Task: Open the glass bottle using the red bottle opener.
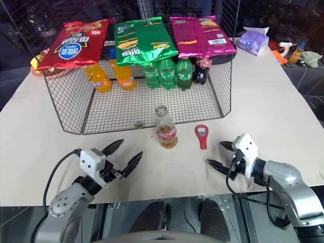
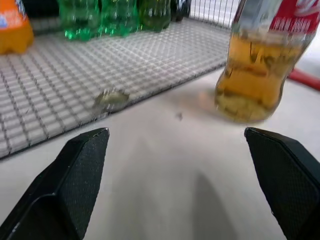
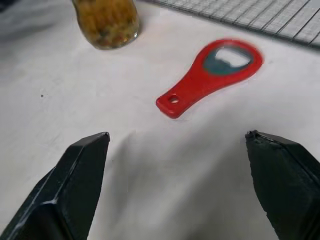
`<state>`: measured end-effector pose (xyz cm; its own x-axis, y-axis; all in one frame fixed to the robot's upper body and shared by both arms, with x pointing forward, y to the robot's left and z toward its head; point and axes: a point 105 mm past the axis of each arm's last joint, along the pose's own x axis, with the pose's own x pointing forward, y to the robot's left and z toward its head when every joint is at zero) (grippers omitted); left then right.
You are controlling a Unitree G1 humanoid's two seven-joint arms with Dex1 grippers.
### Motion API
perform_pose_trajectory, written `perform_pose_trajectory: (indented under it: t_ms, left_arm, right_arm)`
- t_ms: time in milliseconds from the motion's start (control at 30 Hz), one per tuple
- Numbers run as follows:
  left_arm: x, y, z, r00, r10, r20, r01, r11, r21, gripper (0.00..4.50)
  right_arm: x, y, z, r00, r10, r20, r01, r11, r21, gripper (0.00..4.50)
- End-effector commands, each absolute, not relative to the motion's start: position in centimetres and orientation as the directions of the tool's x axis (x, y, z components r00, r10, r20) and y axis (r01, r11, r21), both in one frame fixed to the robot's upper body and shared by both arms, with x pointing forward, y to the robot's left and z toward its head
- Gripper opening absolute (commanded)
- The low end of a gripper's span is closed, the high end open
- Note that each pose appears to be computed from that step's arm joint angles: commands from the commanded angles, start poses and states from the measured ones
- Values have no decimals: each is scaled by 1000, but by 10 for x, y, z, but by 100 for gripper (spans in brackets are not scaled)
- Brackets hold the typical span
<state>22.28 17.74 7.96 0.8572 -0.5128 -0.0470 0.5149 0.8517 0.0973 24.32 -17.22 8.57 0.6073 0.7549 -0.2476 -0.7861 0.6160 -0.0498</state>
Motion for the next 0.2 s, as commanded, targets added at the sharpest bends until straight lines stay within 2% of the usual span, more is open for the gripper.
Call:
perform_pose_trajectory:
  t_ms: [33,200]
  left_arm:
    - [213,183,80,854,-513,-79,519,844,134,450]
    - [209,185,78,866,-493,-81,500,855,135,450]
  right_arm:
    - [245,-200,106,675,725,-141,-738,666,-110,440]
    - [240,-209,106,659,743,-119,-752,647,-125,440]
